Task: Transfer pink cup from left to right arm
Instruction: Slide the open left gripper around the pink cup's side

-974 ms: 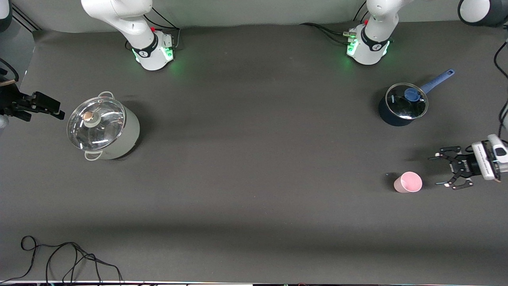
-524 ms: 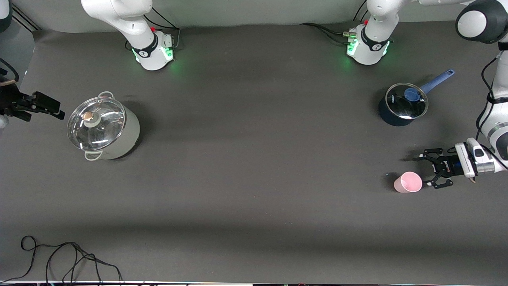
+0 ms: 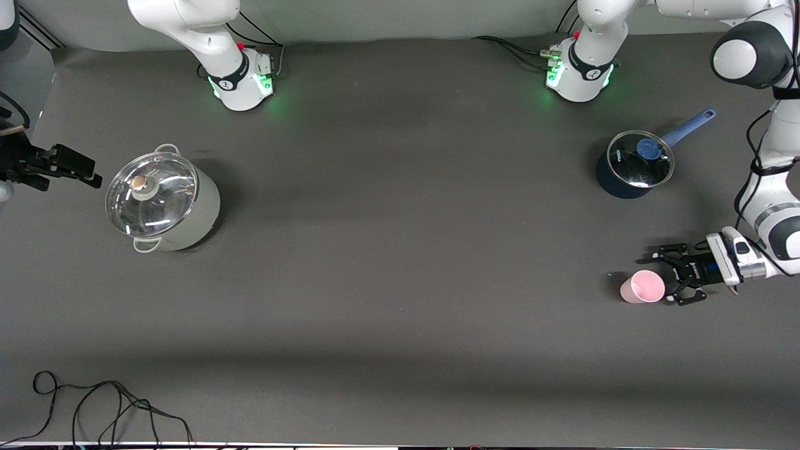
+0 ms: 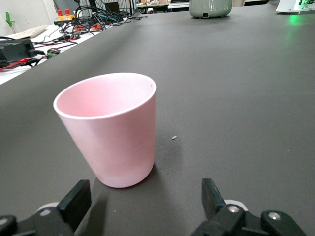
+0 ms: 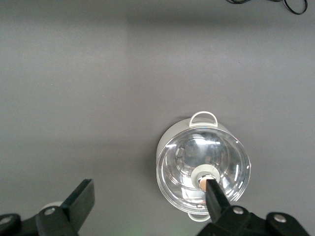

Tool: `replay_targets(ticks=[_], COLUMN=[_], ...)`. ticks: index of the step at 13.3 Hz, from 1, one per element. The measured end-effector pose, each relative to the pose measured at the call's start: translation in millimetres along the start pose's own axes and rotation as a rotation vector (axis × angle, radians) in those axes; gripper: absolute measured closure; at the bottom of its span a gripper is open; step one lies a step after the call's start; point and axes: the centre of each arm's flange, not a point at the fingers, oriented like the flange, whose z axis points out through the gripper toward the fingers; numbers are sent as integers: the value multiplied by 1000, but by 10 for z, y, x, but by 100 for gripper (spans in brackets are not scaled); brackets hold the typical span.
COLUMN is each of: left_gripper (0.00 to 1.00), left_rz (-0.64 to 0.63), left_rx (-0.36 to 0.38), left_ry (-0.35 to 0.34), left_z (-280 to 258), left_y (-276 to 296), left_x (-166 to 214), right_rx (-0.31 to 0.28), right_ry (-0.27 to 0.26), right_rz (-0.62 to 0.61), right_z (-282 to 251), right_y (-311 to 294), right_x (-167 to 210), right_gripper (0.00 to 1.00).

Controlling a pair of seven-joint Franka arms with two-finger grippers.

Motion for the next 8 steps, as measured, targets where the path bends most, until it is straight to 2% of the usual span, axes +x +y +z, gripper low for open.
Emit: replay_targets(ticks=[8], left_gripper=[0], left_rz=[26], left_rx=[27], left_ry=[50], left_z=[288], left_y=[-138], left_x=[107], right_rx=[0], right_ry=[0], right_rz=[0], right_z=[0], right_y=[0], right_x=[0], right_gripper=[0])
